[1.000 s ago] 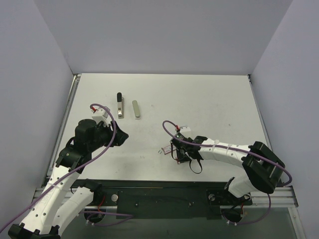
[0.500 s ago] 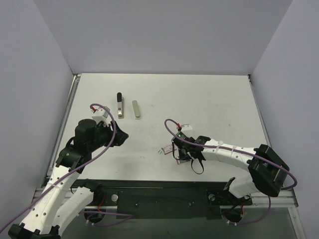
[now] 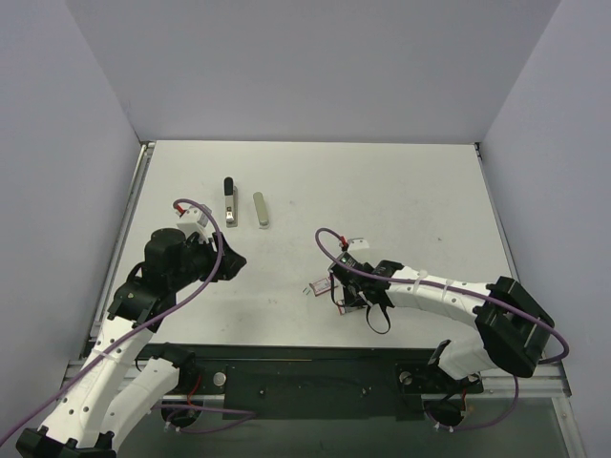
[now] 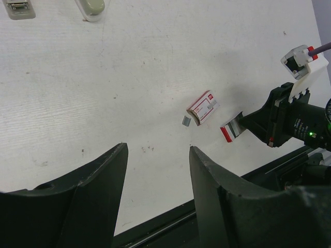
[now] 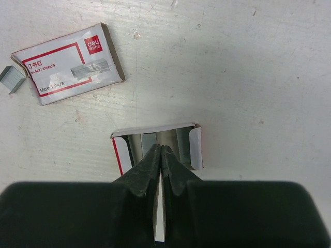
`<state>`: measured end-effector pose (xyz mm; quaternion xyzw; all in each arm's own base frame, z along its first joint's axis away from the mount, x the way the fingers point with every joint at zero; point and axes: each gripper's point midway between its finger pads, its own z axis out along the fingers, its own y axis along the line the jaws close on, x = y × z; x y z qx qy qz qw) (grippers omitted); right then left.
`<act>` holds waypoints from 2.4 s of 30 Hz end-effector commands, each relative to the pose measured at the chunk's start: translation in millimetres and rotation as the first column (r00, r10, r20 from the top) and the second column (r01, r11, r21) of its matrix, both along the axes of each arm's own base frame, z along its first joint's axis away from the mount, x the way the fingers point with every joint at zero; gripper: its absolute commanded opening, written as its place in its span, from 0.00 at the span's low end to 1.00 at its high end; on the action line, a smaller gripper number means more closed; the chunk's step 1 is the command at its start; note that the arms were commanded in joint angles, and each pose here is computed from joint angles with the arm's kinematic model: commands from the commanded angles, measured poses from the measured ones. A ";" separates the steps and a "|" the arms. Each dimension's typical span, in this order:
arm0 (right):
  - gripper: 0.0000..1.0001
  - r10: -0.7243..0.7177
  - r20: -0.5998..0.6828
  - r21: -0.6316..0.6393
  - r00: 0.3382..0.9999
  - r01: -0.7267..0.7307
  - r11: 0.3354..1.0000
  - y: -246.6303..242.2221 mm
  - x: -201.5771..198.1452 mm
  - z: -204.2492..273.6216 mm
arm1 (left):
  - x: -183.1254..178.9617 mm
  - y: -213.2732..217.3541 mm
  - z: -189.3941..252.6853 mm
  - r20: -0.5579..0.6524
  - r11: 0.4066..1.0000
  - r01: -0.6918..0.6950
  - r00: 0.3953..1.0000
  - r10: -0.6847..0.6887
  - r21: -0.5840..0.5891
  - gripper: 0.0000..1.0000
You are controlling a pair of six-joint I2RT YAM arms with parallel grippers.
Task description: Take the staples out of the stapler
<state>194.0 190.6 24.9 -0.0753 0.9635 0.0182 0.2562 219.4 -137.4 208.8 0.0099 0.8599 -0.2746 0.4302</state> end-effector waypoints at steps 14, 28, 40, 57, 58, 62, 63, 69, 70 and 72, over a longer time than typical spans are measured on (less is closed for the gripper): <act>0.00 -0.030 -0.009 -0.045 1.000 0.030 0.999 -7.7 1.6 -7.7 | 6.6 -2.6 10.6 0.051 1.000 0.008 0.999 -0.007 -0.019 0.61; 0.00 -0.028 -0.022 -0.051 0.999 0.027 0.998 -8.1 -0.4 -13.3 | 6.6 -2.3 10.9 0.052 1.000 0.007 0.999 -0.006 -0.019 0.61; 0.00 -0.032 -0.016 -0.046 0.999 0.031 0.998 -9.2 -0.8 -12.2 | 7.2 -2.2 10.9 0.050 1.000 0.004 0.999 -0.003 -0.019 0.61; 0.00 -0.033 -0.016 -0.047 0.999 0.033 0.998 -13.4 -3.8 -10.6 | 7.6 -2.6 10.2 0.048 1.000 0.007 0.999 -0.006 -0.022 0.61; 0.00 -0.034 -0.015 -0.048 0.999 0.033 0.998 -13.7 -3.7 -10.3 | 7.6 -2.6 10.2 0.047 1.000 0.006 0.999 -0.005 -0.023 0.61; 0.00 -0.035 -0.016 -0.047 0.999 0.034 0.998 -13.8 -4.2 -10.4 | 7.8 -2.3 11.3 0.050 1.000 0.005 0.999 -0.003 -0.024 0.61; 0.00 -0.034 -0.017 -0.046 0.999 0.033 0.998 -13.6 -4.4 -10.5 | 7.9 -2.3 10.9 0.048 1.000 0.005 0.999 -0.003 -0.023 0.61; 0.00 -0.030 -0.026 -0.040 0.999 0.029 0.999 -10.4 -4.8 -13.4 | 7.7 -2.5 10.2 0.047 1.000 0.007 0.999 -0.006 -0.022 0.61; 0.00 -0.030 -0.029 -0.037 0.999 0.029 0.999 -9.7 -4.7 -13.8 | 7.9 -2.1 10.2 0.047 1.000 0.005 0.999 -0.004 -0.022 0.61; 0.00 -0.026 -0.031 -0.033 0.999 0.025 0.999 -8.0 -5.4 -14.5 | 7.9 -2.2 10.3 0.047 1.000 0.004 0.999 -0.003 -0.023 0.61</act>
